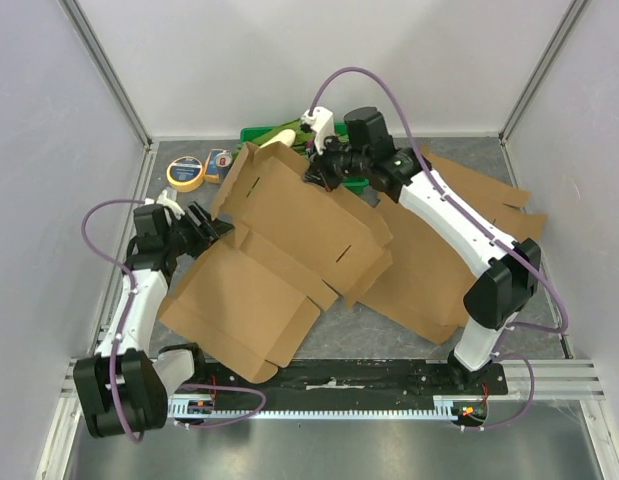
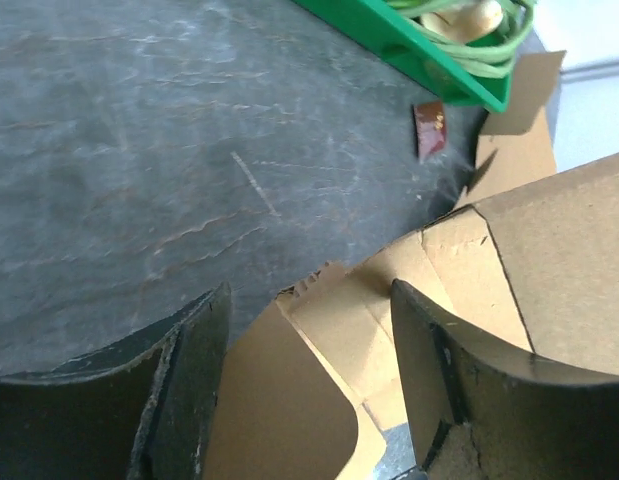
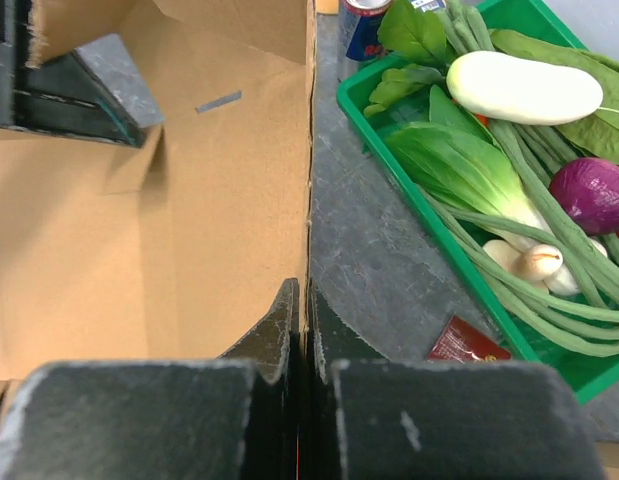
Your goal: Fold the paper box
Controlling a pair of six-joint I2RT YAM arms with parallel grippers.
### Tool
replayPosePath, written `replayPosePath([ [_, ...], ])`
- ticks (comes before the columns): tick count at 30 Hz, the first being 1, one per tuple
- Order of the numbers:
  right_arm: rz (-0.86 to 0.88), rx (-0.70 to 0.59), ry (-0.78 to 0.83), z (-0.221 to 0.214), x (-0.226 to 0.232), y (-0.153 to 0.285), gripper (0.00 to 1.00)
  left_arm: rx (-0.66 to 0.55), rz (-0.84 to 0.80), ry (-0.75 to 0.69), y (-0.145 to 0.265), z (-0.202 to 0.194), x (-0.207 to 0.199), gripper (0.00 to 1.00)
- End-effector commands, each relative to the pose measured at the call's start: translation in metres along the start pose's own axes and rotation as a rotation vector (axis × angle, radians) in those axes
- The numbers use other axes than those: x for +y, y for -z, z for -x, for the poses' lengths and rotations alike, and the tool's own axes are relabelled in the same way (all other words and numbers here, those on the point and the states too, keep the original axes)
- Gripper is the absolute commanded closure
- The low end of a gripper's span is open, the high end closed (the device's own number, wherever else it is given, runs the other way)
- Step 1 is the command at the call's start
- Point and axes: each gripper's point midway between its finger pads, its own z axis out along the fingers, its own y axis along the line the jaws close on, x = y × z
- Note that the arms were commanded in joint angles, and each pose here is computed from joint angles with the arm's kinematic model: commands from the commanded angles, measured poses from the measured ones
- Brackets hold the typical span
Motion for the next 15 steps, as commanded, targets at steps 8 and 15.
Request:
replayPosePath([
  [8, -0.068, 0.099, 0.156, -0.012, -0.005, -0.053, 1.0, -0.307, 0.221, 0.103, 0.054, 0.051, 0.026, 0.2],
  [15, -0.104, 0.045, 0.268, 0.018, -0.021, -0.085, 1.0, -0.349, 0.247, 0.087, 0.068, 0.058, 0.022, 0.27],
])
